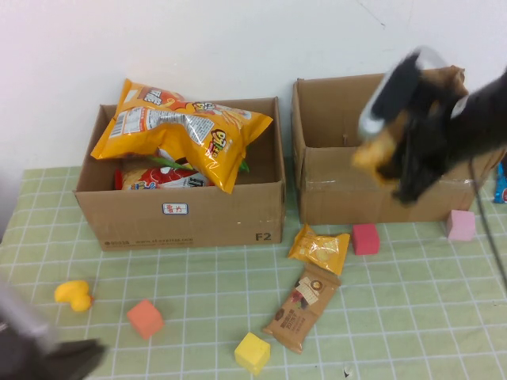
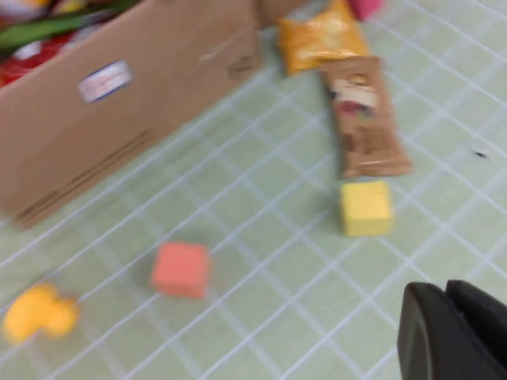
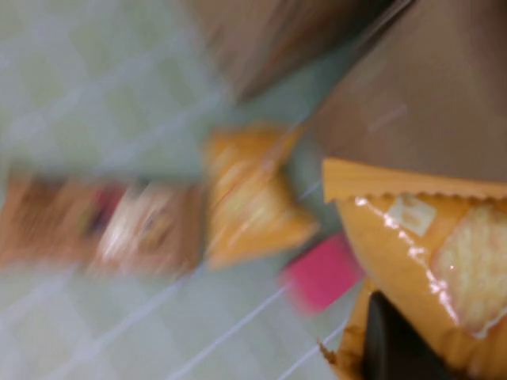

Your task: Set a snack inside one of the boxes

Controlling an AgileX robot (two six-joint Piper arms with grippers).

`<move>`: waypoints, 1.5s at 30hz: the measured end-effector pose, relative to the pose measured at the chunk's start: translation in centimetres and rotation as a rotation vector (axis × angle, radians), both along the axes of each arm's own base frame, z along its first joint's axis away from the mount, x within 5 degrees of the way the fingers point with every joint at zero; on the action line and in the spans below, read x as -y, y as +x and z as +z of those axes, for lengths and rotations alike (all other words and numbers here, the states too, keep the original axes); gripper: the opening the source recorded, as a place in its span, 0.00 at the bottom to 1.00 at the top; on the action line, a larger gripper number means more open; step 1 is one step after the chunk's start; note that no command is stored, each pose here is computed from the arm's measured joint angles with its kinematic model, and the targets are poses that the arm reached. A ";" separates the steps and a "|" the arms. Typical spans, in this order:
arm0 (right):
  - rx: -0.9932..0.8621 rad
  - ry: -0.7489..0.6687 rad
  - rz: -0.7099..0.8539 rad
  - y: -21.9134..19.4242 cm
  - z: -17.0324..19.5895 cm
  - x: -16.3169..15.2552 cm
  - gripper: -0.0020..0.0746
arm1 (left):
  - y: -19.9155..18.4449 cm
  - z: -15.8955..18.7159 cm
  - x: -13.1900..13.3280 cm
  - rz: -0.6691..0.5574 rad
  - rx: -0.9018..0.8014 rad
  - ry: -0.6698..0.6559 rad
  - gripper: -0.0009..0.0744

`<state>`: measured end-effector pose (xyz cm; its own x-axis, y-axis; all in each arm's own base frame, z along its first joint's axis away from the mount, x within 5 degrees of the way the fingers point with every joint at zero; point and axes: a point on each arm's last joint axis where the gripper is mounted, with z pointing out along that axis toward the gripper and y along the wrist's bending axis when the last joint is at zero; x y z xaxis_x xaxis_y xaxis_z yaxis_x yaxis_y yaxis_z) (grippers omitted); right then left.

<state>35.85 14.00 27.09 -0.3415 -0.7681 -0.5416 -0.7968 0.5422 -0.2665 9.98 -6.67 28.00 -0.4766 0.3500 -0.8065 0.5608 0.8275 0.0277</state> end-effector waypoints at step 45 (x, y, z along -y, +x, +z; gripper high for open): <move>0.254 0.449 -0.337 -12.2 13.5 5.8 0.03 | -4.8 -0.9 -6.8 0.328 0.236 -0.093 0.01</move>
<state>23.64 8.18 40.60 -0.3436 -0.3186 -0.8834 -0.5032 0.8567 -0.1132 5.21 0.09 27.15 -0.3493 0.1307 -0.9278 0.2538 0.9664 0.0406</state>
